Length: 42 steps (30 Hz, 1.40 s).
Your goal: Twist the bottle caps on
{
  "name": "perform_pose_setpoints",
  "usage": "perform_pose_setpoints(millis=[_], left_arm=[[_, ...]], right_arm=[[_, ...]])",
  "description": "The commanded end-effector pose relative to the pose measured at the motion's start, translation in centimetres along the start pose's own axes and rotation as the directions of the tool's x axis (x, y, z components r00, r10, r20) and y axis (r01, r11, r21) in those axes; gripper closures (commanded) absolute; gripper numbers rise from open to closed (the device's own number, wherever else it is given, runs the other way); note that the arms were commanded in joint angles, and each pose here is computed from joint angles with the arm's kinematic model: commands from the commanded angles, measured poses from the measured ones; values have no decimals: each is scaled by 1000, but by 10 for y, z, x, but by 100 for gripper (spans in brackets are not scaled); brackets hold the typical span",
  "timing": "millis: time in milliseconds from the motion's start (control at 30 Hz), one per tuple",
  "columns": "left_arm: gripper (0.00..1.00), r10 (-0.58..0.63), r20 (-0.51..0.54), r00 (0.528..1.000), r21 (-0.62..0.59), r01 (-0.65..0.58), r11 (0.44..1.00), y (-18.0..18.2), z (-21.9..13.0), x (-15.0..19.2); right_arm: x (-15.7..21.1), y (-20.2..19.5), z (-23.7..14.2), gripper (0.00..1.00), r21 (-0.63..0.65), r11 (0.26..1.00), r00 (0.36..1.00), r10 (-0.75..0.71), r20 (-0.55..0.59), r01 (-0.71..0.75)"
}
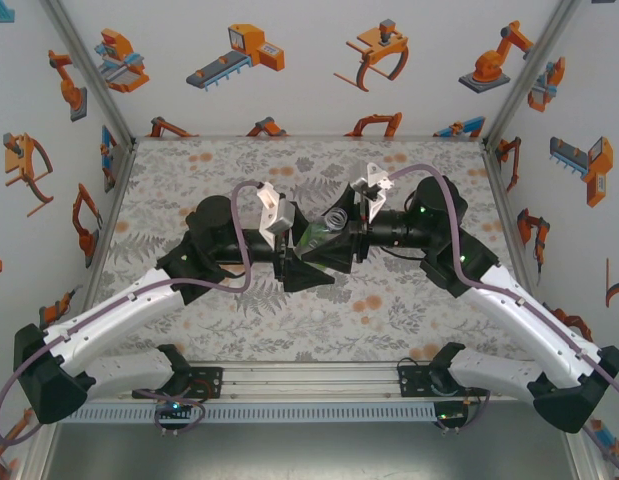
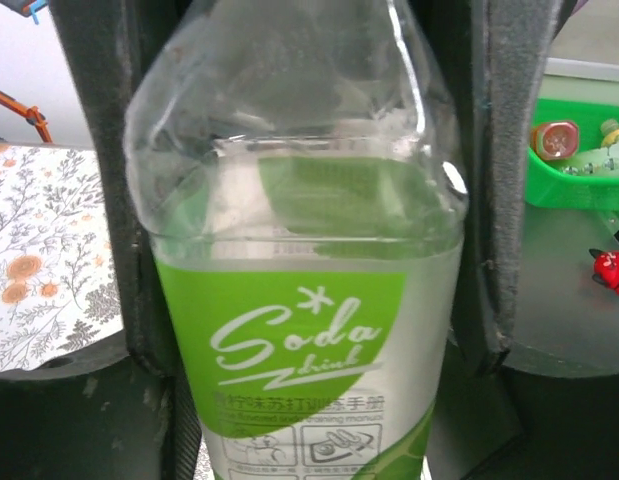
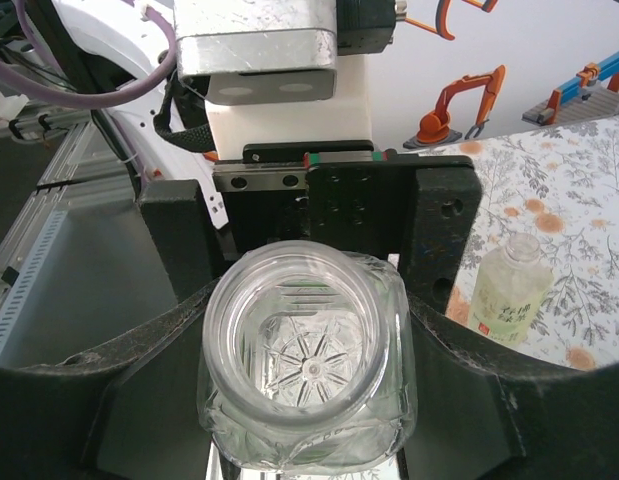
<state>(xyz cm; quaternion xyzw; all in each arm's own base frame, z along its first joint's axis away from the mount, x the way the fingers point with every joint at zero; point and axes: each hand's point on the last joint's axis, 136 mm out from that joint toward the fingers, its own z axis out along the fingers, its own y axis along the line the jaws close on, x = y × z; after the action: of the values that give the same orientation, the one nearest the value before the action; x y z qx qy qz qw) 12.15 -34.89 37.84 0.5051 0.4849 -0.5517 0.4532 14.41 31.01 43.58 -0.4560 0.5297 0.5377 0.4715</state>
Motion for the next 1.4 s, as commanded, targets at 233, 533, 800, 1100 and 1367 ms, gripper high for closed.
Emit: perform_pose_setpoints(millis=[233, 533, 800, 1100, 1367], left_arm=[[52, 39, 50, 998, 44, -41, 998, -12, -1, -22], [60, 55, 34, 998, -18, -55, 998, -4, -4, -18], [69, 86, 11, 996, -249, -81, 965, 22, -24, -11], [99, 93, 4, 996, -485, -79, 871, 45, -61, -8], [100, 29, 33, 999, -571, -5, 821, 49, -87, -12]], right_arm=[[-17, 9, 0, 79, -18, 998, 998, -58, 26, 59], [-24, 5, -10, 31, 71, 995, 997, -73, 10, 72], [-30, -8, -47, 21, 316, 938, 989, -135, -55, 145], [14, -55, -79, 30, 595, 800, 984, 37, -176, 76], [104, -96, -94, 35, 772, 629, 924, 341, -172, -88]])
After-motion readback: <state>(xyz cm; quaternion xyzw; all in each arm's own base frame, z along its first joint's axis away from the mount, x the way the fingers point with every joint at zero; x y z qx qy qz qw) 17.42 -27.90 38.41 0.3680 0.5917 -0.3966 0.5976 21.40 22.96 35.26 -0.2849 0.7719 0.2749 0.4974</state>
